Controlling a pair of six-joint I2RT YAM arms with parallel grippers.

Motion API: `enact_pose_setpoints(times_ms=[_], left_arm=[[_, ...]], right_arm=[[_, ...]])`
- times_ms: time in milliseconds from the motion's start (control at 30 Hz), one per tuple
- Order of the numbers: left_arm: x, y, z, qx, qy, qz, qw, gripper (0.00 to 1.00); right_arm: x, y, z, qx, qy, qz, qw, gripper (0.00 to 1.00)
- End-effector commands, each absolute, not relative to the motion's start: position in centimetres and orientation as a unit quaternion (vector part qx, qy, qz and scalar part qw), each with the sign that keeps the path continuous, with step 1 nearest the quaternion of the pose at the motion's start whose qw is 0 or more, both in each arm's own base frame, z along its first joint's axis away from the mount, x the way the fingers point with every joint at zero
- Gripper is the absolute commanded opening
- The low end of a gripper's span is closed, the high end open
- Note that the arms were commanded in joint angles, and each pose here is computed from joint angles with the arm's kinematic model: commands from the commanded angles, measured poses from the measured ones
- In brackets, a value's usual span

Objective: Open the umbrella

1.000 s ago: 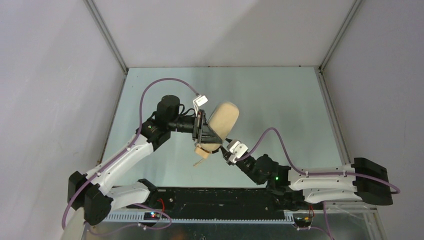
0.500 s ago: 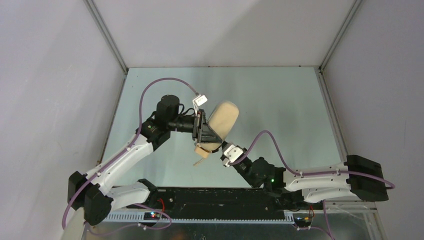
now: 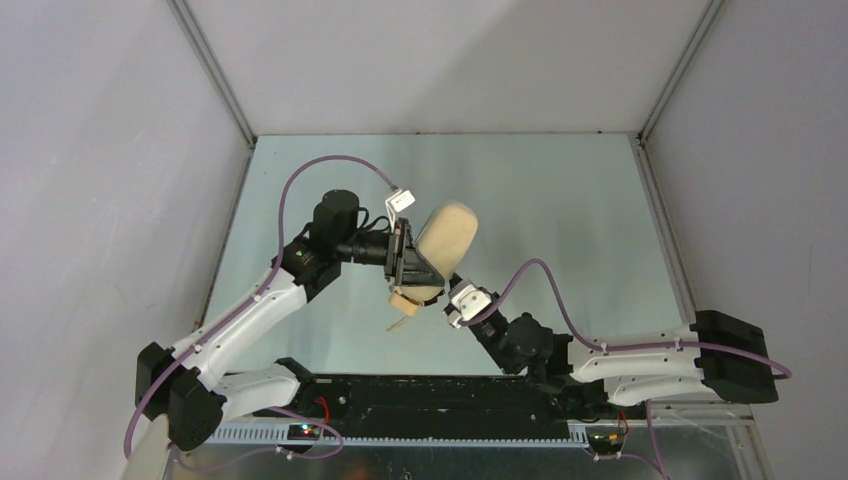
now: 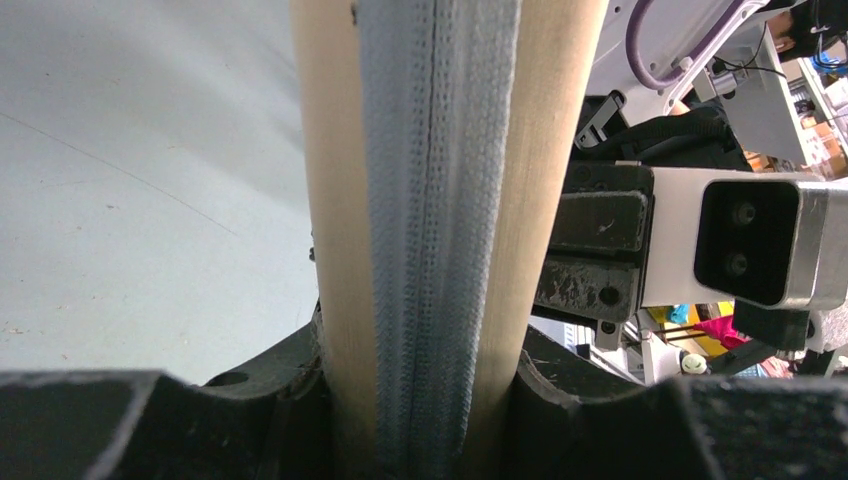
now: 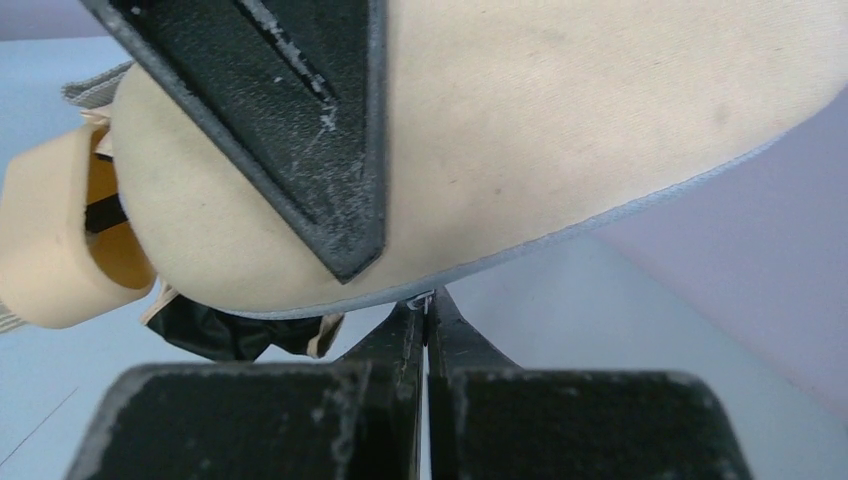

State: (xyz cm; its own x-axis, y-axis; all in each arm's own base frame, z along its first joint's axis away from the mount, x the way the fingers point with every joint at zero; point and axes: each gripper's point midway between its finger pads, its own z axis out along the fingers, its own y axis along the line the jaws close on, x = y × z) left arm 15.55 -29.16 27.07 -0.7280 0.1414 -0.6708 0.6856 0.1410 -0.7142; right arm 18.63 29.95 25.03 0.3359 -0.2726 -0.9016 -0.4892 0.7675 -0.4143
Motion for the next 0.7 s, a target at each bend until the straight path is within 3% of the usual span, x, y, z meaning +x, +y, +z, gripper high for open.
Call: enact_pose_setpoints(times_ms=[0, 667], left_arm=[[14.9, -29.1, 28.4, 0.311, 0.695, -0.601, 0.245, 0.00], [14.4, -29.1, 28.0, 0.324, 0.702, -0.584, 0.248, 0.00]], right_arm=[[19.4, 28.4, 29.2, -0.263, 0.569, 0.087, 0.774, 0.00], [20.0, 24.9, 30.9, -0.237, 0.585, 0.135, 0.764, 0.00]])
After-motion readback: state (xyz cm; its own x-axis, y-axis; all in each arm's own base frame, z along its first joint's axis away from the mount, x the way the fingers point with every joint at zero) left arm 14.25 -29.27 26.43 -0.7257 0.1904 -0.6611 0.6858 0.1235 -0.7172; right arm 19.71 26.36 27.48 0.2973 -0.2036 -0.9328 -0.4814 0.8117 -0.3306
